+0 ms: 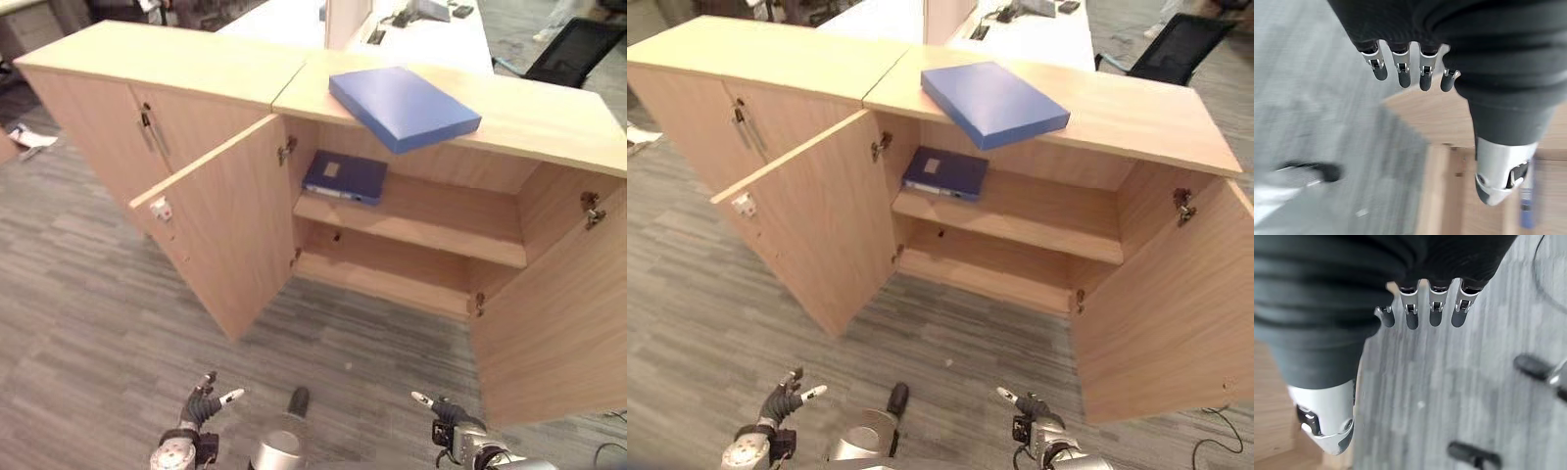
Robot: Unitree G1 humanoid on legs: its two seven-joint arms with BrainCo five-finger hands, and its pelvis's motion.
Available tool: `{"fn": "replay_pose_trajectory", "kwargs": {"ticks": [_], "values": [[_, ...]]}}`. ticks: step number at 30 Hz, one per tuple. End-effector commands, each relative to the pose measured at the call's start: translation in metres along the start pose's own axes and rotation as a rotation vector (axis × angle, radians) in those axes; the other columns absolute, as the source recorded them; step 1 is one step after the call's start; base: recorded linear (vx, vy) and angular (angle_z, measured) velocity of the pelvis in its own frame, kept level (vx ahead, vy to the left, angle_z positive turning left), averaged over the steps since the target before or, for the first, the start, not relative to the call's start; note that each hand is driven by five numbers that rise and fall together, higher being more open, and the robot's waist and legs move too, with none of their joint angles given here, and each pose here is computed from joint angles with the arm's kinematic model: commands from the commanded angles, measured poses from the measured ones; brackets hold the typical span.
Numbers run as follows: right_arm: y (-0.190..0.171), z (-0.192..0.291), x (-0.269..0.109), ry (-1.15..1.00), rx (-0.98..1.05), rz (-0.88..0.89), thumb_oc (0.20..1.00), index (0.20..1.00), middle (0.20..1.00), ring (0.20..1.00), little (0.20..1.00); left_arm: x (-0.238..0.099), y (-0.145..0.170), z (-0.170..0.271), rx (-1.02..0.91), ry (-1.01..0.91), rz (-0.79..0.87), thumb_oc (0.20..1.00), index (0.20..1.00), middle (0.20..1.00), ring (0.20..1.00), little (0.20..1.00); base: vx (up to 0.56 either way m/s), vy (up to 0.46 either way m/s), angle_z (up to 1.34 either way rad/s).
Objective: Put the empty folder in the office cabinet
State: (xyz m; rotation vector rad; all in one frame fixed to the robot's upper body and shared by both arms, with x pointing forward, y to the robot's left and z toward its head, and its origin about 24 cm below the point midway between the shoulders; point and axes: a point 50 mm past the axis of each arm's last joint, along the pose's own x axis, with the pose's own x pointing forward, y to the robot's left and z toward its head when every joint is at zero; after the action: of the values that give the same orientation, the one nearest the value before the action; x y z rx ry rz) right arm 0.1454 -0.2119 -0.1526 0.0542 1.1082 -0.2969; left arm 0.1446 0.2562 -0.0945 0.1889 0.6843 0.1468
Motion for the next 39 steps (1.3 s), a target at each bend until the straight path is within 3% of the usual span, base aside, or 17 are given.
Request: {"fn": "replay_pose_trajectory", "kwargs": {"ticks": [1, 16, 23, 28, 39], "values": [[-0.018, -0.003, -0.001, -0.007, -0.01, -0.033, 1.0, 1.0, 1.0, 1.0, 1.0, -0.008, -0.013, 0.0, 0.019, -0.042, -0.07, 1.0, 1.0, 1.0, 1.0, 1.0, 0.29, 0.495, 0.1], [-0.026, -0.084, -0.018, 0.186, 0.107, -0.024, 1.0, 1.0, 1.0, 1.0, 1.0, -0.031, -0.017, -0.03, 0.166, 0.072, -0.225, 1.0, 1.0, 1.0, 1.0, 1.0, 0.15, 0.432, 0.05], [-0.026, -0.059, -0.011, 0.119, 0.085, -0.014, 1.0, 1.0, 1.0, 1.0, 1.0, -0.037, -0.031, -0.032, 0.214, 0.064, -0.309, 1.0, 1.0, 1.0, 1.0, 1.0, 0.05, 0.05, -0.32], [-0.023, -0.035, -0.006, 0.073, -0.003, -0.003, 1.0, 1.0, 1.0, 1.0, 1.0, -0.034, -0.036, 0.002, 0.329, -0.087, -0.411, 1.0, 1.0, 1.0, 1.0, 1.0, 0.07, -0.111, -0.1], [-0.012, -0.027, -0.004, 0.052, -0.043, 0.041, 1.0, 1.0, 1.0, 1.0, 1.0, -0.03, -0.059, 0.068, 0.285, -0.345, -0.547, 1.0, 1.0, 1.0, 1.0, 1.0, 0.22, -0.2, 0.14]]}}
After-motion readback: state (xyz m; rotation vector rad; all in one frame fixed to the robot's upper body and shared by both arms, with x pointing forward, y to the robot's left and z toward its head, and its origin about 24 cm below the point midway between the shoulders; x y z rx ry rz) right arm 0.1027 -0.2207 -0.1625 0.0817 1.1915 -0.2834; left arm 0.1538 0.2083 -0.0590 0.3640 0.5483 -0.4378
